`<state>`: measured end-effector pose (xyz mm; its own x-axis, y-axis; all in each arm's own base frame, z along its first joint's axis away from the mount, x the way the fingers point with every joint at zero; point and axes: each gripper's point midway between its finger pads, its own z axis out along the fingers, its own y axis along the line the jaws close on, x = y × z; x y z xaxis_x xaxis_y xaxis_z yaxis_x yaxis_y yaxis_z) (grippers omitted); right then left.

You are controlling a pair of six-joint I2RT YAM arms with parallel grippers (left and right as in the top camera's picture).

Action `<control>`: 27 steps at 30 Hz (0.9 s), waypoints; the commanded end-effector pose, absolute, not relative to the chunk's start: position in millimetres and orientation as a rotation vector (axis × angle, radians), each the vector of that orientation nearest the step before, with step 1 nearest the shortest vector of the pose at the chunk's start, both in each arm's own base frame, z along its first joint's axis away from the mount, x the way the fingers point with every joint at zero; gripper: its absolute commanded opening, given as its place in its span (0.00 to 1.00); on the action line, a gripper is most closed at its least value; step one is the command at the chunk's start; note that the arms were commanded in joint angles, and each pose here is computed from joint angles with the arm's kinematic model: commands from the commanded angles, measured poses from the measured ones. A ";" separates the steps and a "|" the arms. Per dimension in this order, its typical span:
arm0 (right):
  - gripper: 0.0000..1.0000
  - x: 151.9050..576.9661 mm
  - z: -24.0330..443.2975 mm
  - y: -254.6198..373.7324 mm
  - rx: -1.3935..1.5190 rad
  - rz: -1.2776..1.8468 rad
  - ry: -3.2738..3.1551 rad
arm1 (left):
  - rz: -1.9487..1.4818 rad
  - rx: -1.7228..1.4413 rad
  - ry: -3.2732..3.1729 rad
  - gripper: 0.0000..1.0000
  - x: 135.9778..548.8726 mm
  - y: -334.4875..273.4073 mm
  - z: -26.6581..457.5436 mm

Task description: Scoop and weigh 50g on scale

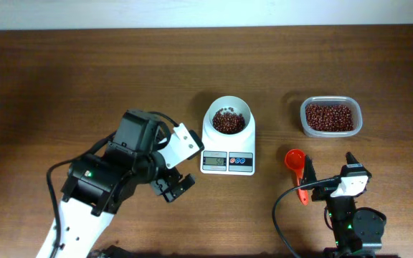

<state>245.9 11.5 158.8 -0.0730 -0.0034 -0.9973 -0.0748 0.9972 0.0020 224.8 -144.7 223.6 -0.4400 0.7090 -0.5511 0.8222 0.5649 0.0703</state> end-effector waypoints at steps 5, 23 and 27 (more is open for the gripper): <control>0.99 245.8 157.1 10.2 -0.058 0.045 1.642 | -0.205 1.163 2.109 0.99 207.6 -129.5 266.9; 0.99 245.8 157.1 10.3 -0.059 0.045 1.642 | -0.182 0.915 2.091 0.99 123.3 -74.9 287.8; 0.99 245.8 157.1 10.2 -0.058 0.045 1.642 | -0.218 0.898 2.014 0.99 106.6 -79.3 294.3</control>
